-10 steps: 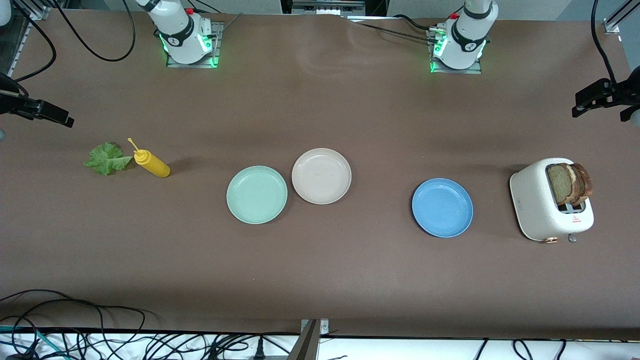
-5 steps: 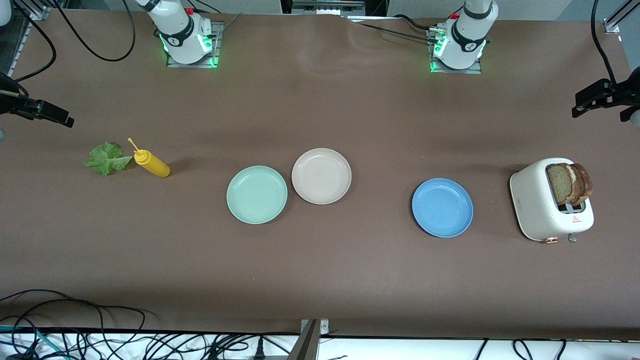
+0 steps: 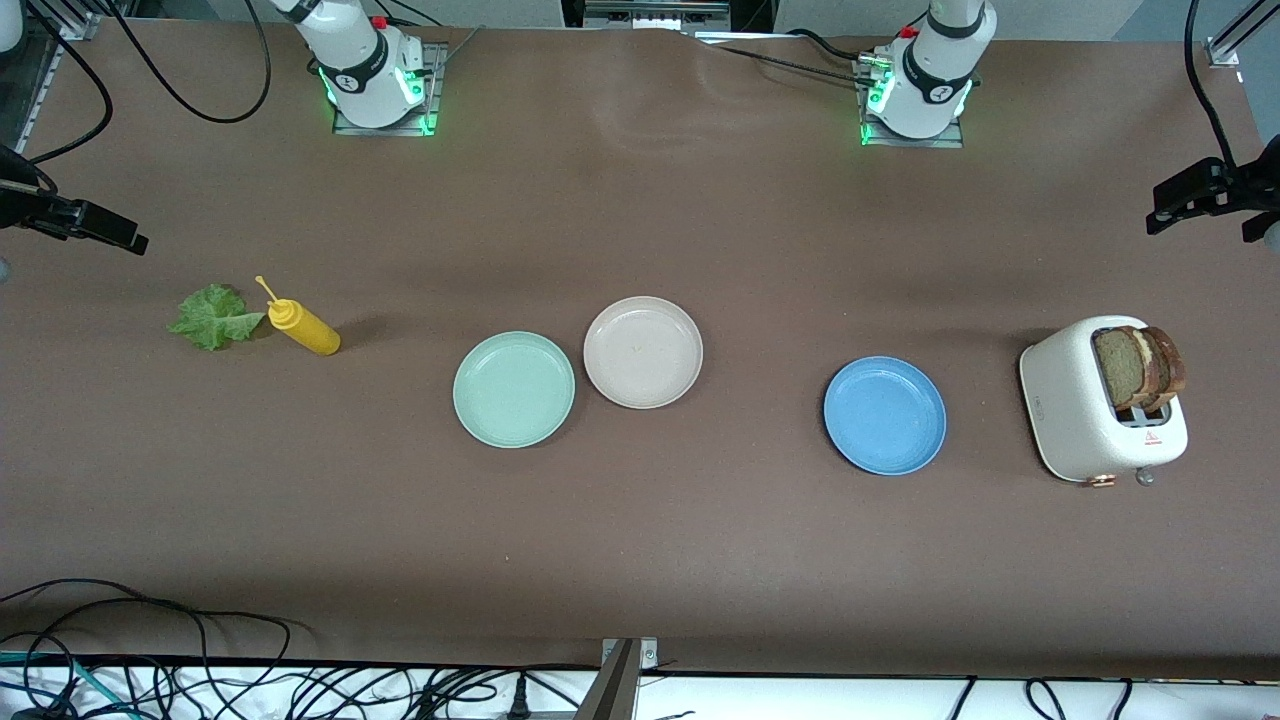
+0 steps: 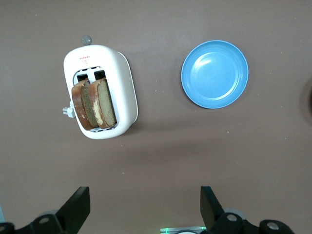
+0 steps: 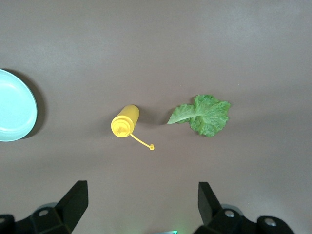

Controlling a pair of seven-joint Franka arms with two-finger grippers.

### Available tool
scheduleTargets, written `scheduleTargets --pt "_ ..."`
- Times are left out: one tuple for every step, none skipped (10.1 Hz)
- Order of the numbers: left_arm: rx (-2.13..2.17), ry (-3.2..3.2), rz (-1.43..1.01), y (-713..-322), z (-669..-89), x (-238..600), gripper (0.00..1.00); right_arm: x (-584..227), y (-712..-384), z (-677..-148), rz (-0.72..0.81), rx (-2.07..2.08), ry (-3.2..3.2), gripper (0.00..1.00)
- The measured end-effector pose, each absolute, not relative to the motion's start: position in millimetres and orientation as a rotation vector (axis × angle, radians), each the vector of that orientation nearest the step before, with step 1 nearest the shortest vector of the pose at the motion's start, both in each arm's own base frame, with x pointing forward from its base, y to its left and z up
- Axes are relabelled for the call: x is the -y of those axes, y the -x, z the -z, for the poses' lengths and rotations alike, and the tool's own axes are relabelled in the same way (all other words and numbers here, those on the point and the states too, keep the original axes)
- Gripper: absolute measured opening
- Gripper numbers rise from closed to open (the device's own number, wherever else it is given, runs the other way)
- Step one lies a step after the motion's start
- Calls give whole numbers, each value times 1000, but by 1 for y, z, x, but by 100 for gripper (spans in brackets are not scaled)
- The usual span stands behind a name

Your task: Make sandwich on beige plate with both arms

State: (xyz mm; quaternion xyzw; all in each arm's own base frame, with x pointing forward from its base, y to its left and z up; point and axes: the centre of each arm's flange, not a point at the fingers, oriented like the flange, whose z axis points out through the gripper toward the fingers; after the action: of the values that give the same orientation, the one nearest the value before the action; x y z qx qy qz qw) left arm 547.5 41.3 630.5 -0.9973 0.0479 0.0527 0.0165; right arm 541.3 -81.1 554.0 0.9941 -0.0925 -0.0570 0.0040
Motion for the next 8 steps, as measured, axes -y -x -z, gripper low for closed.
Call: scheduleTargets --pt "-160 3100 -168 -547 -630 -37 100 81 -541 -555 177 290 -3115 100" --pt "-174 3099 -181 -547 -630 -32 100 82 -541 -555 175 291 -3115 100" --pt "-180 3099 -193 -546 -629 -30 100 82 -542 -556 173 291 -3115 100" --pt "-181 3099 -197 -546 -629 -30 100 82 -542 -556 171 291 -3115 100" --pt "-182 3099 -198 -545 -630 -29 100 82 -542 -556 170 291 -3115 100" --pt "-183 3099 -199 -545 -630 -29 100 82 -542 -557 170 291 -3115 100" --pt "-183 3099 -200 -545 -630 -29 100 82 -542 -557 170 291 -3115 100" --pt "-183 3099 -200 -545 -630 -29 100 82 -542 -557 170 291 -3115 100"
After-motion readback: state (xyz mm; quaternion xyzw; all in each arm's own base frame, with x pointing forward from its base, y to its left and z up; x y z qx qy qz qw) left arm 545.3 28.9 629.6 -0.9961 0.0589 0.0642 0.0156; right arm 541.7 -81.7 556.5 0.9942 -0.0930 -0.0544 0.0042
